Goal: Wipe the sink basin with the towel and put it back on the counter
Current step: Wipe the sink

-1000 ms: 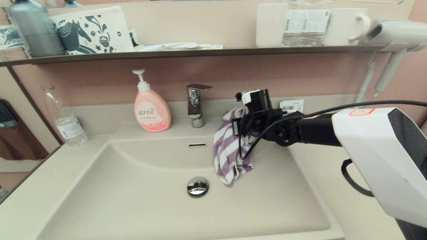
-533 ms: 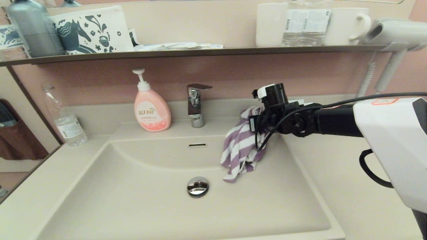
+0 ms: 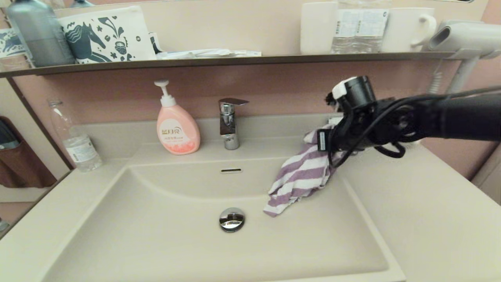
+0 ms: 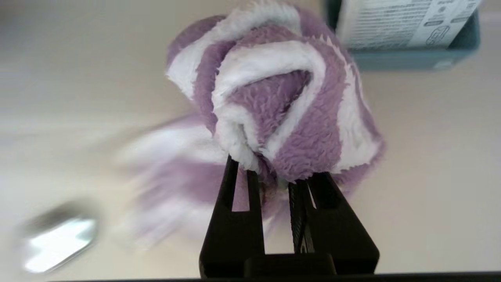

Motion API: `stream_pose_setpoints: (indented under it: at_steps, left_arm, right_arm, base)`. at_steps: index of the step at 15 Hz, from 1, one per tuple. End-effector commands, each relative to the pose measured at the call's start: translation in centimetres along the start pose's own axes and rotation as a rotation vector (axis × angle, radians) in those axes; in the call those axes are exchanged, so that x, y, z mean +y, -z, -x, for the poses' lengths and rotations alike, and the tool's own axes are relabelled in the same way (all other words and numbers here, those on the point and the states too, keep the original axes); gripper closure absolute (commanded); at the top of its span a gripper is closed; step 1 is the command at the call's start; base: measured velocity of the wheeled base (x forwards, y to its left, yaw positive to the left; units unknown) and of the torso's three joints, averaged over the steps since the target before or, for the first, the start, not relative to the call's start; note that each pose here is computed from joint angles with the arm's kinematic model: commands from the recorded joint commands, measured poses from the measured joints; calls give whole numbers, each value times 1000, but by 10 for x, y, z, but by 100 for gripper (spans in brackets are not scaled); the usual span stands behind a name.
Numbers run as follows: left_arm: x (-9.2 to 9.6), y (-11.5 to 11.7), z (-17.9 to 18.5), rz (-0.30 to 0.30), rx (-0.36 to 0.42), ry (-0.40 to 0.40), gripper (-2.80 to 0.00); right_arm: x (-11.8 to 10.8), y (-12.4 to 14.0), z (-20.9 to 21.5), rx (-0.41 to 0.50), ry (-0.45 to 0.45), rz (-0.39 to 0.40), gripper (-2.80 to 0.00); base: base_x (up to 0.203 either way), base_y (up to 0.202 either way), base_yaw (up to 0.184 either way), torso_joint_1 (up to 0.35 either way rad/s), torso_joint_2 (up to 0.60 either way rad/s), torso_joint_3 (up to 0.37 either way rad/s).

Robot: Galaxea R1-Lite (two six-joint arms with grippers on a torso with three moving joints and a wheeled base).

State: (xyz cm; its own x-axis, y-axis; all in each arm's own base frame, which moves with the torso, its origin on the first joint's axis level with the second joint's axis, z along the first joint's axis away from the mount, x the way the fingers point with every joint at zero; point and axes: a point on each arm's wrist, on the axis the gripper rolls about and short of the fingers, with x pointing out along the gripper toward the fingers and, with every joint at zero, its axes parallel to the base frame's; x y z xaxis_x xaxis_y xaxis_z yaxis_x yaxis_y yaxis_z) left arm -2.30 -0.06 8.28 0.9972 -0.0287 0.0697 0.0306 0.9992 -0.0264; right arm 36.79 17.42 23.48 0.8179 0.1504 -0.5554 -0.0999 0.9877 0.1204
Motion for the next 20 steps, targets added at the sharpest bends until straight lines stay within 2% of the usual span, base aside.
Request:
stream_pose_setpoints:
  at_steps: [1,3,5,8,11,14,18,19,20]
  left_arm:
    - [0,0,0,1,-1,0,0]
    - [0,0,0,1,-1,0,0]
    - [0,0,0,1,-1,0,0]
    - [0,0,0,1,-1,0,0]
    - [0,0,0,1,-1,0,0]
    - [0,0,0,1,-1,0,0]
    - [0,0,0,1,-1,0,0]
    - [0,0,0,1,-1,0,0]
    - [0,0,0,1,-1,0,0]
  right_arm:
    - [-7,-26,84,-104,-113,-74,0]
    - [-19,-30,147,-101,-206,-138,0]
    - [-35,-23,195,-73,-239,-189,0]
    - [-50,-4,237,6,-254,-219,0]
    - [-58,-1,264,-35,-285,-260,0]
    - [-77,-5,268,-83,-209,-319,0]
    - [-115,-15,257,-138,-18,-432,0]
    - [-123,-18,251,-135,19,-453,0]
    - [-125,-14,245,-91,38,-455,0]
  base:
    - [0,0,0,0,0,0]
    - [0,0,0,0,0,0]
    - [0,0,0,0,0,0]
    - [0,0,0,0,0,0]
    - [0,0,0,0,0,0]
    - [0,0,0,0,0,0]
    - [0,0,0,0,0,0]
    - [0,0,0,0,0,0]
    - [0,0,0,0,0,0]
